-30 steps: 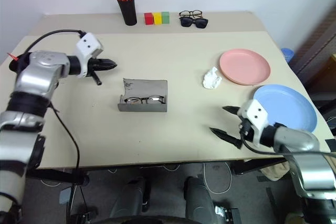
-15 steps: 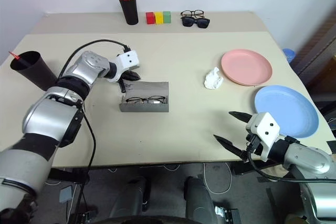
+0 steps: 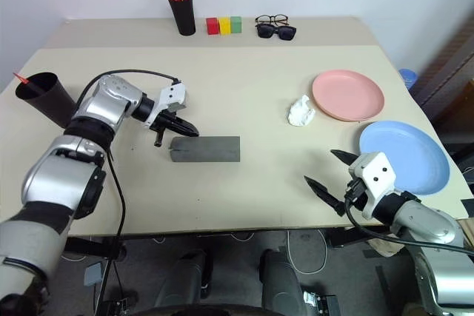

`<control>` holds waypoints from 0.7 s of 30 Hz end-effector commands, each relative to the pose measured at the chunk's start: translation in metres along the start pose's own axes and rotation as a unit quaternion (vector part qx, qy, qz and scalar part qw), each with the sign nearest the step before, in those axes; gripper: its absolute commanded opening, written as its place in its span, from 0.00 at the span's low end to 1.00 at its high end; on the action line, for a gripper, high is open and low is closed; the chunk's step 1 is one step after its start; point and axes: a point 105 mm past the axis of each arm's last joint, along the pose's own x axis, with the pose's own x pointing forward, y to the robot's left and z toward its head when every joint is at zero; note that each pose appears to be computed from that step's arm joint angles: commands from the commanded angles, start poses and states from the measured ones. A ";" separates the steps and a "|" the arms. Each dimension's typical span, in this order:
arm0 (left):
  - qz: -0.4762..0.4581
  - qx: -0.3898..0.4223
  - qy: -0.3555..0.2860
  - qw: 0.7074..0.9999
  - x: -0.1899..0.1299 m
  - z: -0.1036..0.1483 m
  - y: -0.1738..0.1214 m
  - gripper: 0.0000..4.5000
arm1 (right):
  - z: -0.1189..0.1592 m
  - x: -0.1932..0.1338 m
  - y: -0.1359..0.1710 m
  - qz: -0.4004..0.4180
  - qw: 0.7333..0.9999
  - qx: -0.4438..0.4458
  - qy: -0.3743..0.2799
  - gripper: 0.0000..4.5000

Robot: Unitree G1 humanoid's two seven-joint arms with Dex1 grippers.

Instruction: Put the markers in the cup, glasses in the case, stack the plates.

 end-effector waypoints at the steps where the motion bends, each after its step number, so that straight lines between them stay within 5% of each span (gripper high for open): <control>1: -0.015 -0.002 0.004 1.000 0.010 -0.006 -0.012 0.01 | 0.006 -0.003 -0.023 -0.067 0.998 -0.001 -0.012 1.00; 3: 0.004 0.004 -0.016 1.000 0.008 0.001 -0.011 0.01 | 0.004 -0.004 -0.035 -0.103 0.995 0.002 -0.011 1.00; 8: 0.001 0.024 -0.218 0.976 -0.029 0.094 -0.019 0.01 | -0.018 -0.007 -0.059 -0.147 0.988 0.014 0.048 1.00; 13: -0.071 0.061 -0.199 0.976 -0.003 0.112 -0.063 0.01 | -0.043 -0.008 -0.078 -0.179 0.979 0.036 0.092 1.00; 16: -0.080 0.076 -0.173 0.979 0.020 0.103 -0.074 0.19 | -0.053 -0.003 -0.081 -0.188 0.976 0.037 0.105 1.00; 21: -0.084 0.078 -0.162 0.980 0.039 0.100 -0.081 0.74 | -0.062 0.003 -0.083 -0.195 0.972 0.045 0.121 1.00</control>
